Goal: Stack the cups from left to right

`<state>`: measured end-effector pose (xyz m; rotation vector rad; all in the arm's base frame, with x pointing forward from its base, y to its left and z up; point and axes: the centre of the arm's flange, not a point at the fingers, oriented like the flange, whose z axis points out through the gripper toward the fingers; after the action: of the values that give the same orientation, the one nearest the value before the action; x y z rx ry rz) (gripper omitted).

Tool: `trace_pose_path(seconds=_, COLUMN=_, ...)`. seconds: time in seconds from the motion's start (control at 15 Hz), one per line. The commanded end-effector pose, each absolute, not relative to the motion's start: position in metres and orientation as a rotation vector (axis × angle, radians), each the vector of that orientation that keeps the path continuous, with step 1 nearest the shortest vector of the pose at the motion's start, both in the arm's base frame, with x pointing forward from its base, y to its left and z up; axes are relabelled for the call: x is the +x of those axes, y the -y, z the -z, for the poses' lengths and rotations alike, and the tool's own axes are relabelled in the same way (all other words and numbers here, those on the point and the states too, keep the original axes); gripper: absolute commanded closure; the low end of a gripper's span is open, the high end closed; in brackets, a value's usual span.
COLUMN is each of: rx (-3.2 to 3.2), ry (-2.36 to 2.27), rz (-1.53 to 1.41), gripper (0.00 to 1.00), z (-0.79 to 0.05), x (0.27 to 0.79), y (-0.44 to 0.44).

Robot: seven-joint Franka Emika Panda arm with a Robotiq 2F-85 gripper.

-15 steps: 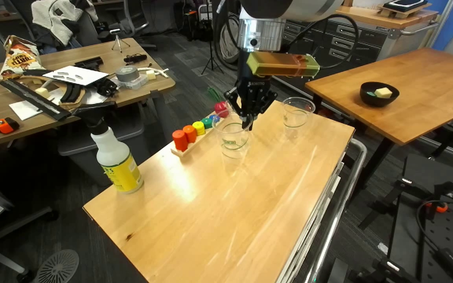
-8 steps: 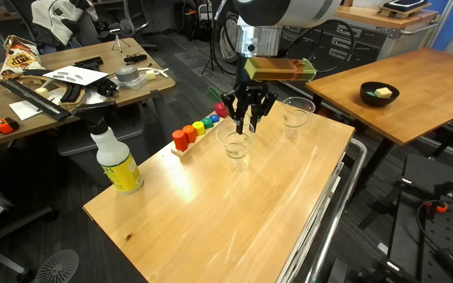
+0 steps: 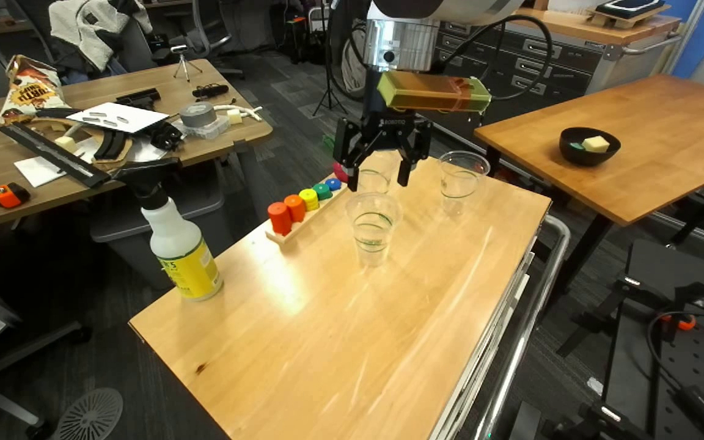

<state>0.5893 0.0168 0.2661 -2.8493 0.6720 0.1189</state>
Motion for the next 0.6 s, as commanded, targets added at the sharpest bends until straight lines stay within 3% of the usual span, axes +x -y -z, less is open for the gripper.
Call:
trace_pose_path(seconds=0.0, rx=-2.87, ry=-0.657, rz=-0.097, gripper=0.0, z=-0.275, x=0.587, y=-0.017)
trace_pose_path(seconds=0.53, rx=-2.961, ry=-0.625, rz=-0.181, gripper=0.0, z=-0.249, x=0.577, y=-0.02)
